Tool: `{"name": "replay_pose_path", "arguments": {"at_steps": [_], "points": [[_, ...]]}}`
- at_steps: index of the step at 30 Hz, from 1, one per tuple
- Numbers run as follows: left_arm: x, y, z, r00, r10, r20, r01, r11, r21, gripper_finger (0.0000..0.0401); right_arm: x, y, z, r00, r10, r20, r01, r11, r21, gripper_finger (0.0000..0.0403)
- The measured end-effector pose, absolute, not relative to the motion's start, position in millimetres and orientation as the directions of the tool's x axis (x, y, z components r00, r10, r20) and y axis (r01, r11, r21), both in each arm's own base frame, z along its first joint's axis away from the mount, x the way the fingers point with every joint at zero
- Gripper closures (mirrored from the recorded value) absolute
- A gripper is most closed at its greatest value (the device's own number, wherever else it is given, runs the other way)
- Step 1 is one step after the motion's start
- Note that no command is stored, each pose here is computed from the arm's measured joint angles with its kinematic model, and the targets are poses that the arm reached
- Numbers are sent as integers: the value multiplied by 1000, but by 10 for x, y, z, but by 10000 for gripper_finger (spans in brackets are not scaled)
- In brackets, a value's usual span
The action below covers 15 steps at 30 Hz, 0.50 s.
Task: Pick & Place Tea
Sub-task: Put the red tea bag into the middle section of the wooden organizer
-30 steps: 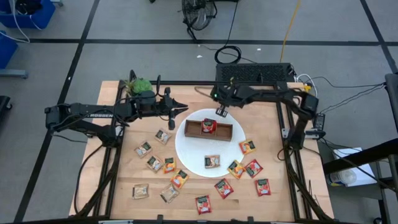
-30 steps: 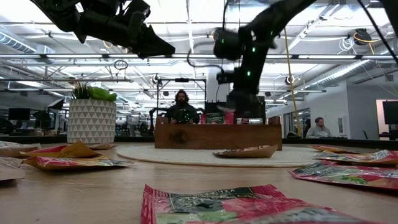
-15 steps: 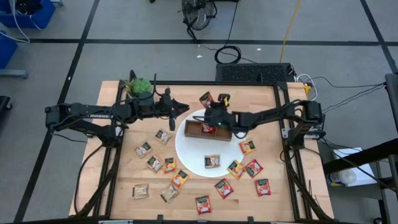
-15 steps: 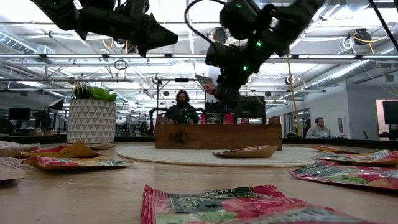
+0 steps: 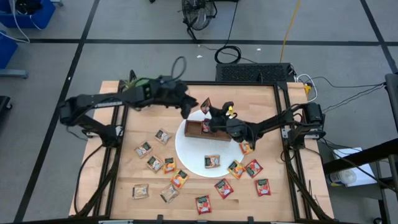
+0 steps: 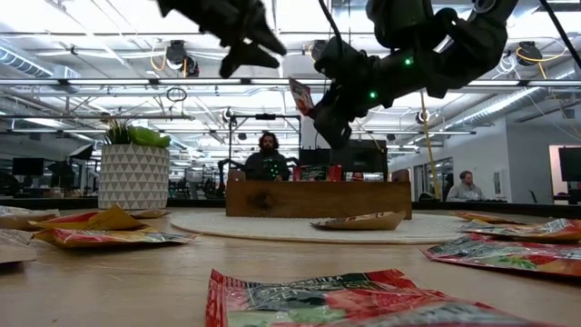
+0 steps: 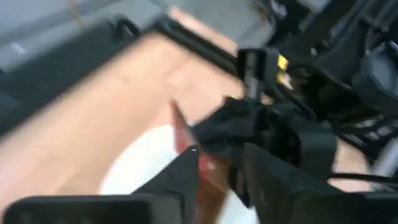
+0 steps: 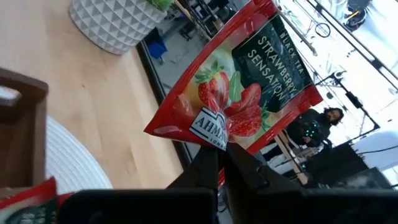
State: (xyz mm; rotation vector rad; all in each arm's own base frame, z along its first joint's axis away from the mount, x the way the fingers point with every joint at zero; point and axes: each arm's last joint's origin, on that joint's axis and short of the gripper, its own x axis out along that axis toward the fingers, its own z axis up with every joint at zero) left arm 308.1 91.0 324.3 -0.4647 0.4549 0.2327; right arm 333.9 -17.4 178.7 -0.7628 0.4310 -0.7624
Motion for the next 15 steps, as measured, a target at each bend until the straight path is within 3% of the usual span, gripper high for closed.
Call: {"name": "replay_pose_path", "arguments": {"at_steps": [7, 15], "points": [[3427, 1010, 3236, 792, 52, -608, -372, 831, -413, 179, 3343, -86, 1793, 677, -732, -76, 456, 498, -737, 403], [3504, 1065, 3174, 766, 61, -640, -414, 808, -419, 168, 3342, -49, 1791, 682, -728, -77, 449, 500, -741, 403]]}}
